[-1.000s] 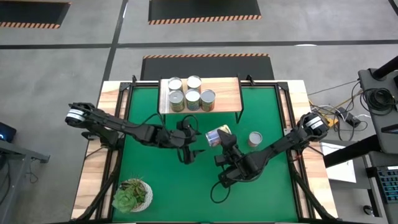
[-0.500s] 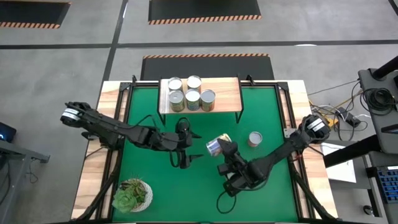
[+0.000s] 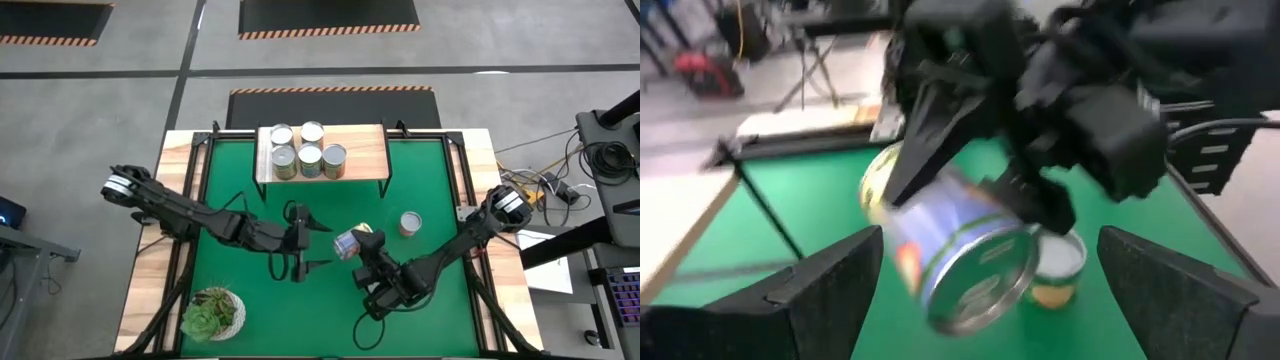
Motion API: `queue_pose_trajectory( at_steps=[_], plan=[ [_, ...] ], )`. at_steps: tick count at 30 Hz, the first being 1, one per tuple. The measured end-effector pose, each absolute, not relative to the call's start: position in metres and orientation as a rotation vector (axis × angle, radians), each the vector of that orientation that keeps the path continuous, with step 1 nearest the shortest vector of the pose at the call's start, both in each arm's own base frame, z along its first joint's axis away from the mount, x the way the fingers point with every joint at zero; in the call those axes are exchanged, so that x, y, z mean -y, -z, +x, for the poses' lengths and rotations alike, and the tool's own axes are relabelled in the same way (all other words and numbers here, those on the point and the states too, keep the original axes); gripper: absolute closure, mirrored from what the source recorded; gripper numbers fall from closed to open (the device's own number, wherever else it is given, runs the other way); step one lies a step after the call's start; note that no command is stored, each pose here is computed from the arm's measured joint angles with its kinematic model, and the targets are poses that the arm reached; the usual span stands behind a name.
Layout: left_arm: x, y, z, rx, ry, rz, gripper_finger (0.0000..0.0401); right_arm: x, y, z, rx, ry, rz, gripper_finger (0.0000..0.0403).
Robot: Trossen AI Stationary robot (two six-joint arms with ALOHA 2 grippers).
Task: Pick and place cans onto a shelf
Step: Put the canned peaches on the shelf
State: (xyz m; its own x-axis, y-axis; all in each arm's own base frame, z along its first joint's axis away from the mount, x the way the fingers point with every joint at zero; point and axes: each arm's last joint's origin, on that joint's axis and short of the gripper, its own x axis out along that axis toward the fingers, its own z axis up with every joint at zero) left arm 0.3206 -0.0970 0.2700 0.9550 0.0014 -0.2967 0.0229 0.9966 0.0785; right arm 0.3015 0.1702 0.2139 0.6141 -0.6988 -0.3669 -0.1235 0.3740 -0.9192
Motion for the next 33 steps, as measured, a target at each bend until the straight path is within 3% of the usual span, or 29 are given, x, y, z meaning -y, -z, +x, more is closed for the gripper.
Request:
queue_pose_trajectory(
  at_steps=[6, 11, 15, 27, 33],
  plan=[
    [0.106, -0.249, 0.333, -0.32, 0.038, 0.222, 0.005, -0.166, -0.212, 0.303, -0.871, 0.446, -1.149, 0.0097],
    [0.109, -0.234, 0.342, -0.324, -0.11, 0.354, 0.005, -0.164, -0.212, 0.304, -0.874, 0.455, -1.144, 0.0097],
    [0.111, -0.228, 0.347, -0.336, -0.122, 0.41, 0.005, -0.162, -0.212, 0.305, -0.875, 0.461, -1.136, 0.0097],
    [0.115, -0.225, 0.353, -0.327, -0.184, 0.449, 0.005, -0.152, -0.213, 0.313, -0.864, 0.498, -0.935, 0.0097],
    [0.114, -0.224, 0.354, -0.328, -0.219, 0.424, 0.005, -0.152, -0.214, 0.315, -0.865, 0.487, -0.933, 0.0097]
  ],
)
